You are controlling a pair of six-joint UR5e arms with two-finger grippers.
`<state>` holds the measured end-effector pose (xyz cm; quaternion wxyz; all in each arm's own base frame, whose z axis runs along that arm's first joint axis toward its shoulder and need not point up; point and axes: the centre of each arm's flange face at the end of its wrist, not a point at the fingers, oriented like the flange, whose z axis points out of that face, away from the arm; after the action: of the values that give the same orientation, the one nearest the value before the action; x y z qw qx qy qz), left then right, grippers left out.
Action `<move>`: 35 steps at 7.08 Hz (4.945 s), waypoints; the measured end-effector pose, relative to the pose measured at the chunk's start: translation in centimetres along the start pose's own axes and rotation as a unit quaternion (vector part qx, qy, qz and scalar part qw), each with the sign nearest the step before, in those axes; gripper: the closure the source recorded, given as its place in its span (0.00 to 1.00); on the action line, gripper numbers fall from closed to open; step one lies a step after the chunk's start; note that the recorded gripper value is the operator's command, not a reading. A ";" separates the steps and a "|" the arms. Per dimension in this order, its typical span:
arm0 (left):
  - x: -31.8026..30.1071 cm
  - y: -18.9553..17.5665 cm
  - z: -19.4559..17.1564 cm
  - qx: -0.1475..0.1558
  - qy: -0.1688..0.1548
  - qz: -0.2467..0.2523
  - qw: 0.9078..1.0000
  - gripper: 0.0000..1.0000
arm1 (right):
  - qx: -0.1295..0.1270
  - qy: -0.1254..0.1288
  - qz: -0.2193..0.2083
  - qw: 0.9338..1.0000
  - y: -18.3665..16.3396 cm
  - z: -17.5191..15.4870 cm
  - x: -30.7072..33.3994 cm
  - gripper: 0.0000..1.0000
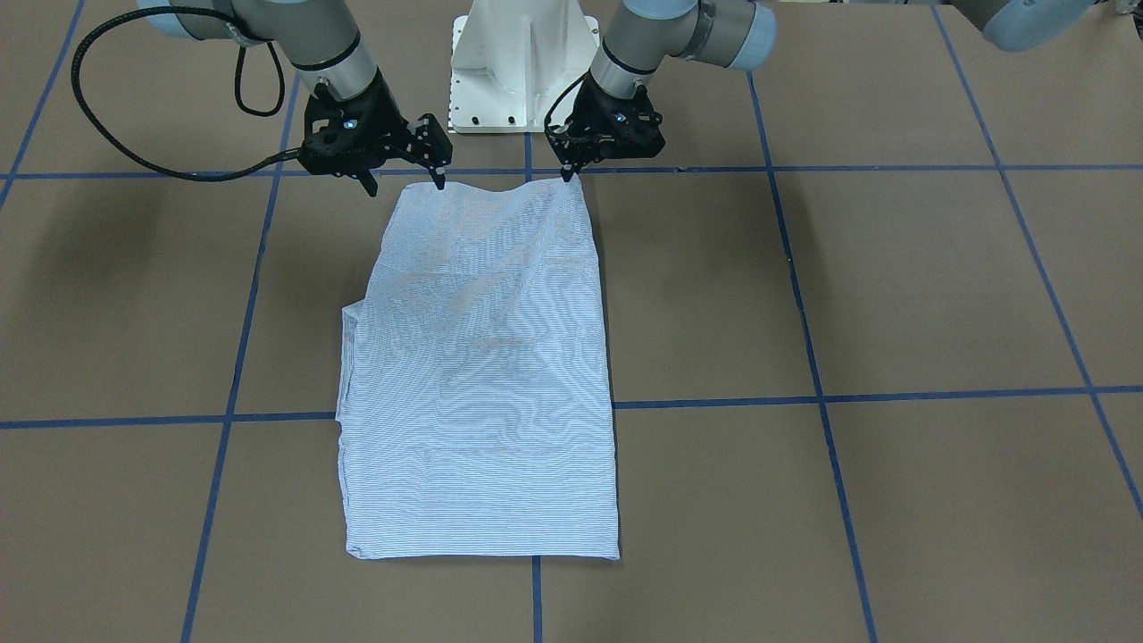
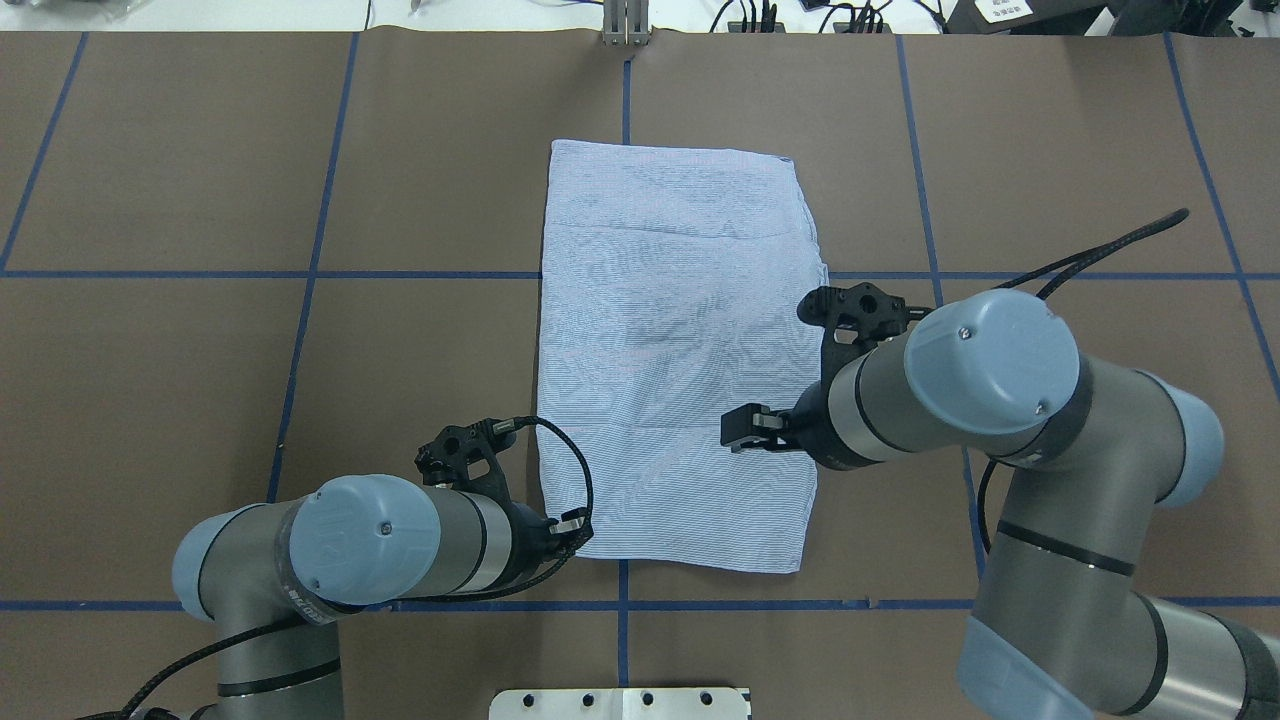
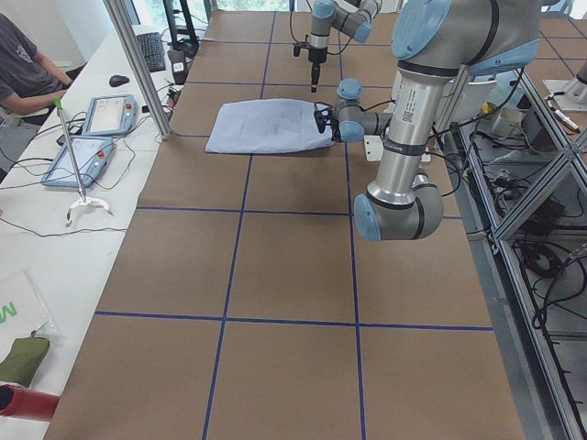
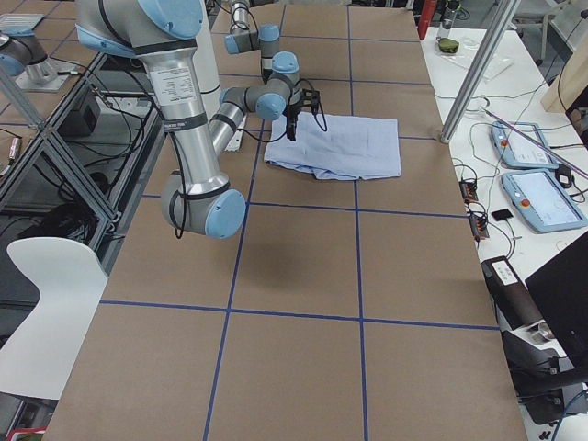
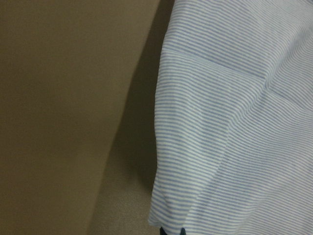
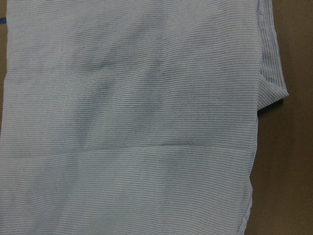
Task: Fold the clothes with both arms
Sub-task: 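Move the right gripper to the shirt's near corner opposite the left gripper, then pinch the shirt's near corners with both grippers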
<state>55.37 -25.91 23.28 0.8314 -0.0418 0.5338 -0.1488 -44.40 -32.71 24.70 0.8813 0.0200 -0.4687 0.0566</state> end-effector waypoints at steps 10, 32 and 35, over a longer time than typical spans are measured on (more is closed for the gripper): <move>0.0 -0.2 0.3 0.005 0.000 0.001 1.000 1.00 | 0.051 0.079 0.249 0.964 8.3 8.5 2.1 0.00; 0.1 -0.3 0.3 0.006 0.001 0.001 1.000 1.00 | 0.049 0.117 0.242 0.962 8.8 10.9 2.3 0.11; 0.1 -0.2 0.3 0.006 0.001 0.001 1.000 1.00 | 0.049 0.119 0.243 0.962 8.7 11.0 2.5 0.06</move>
<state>55.64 -26.18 23.35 0.8310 -0.0364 0.5341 -0.1512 -53.09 -24.79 32.79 0.8884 -0.0579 -0.3480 0.2938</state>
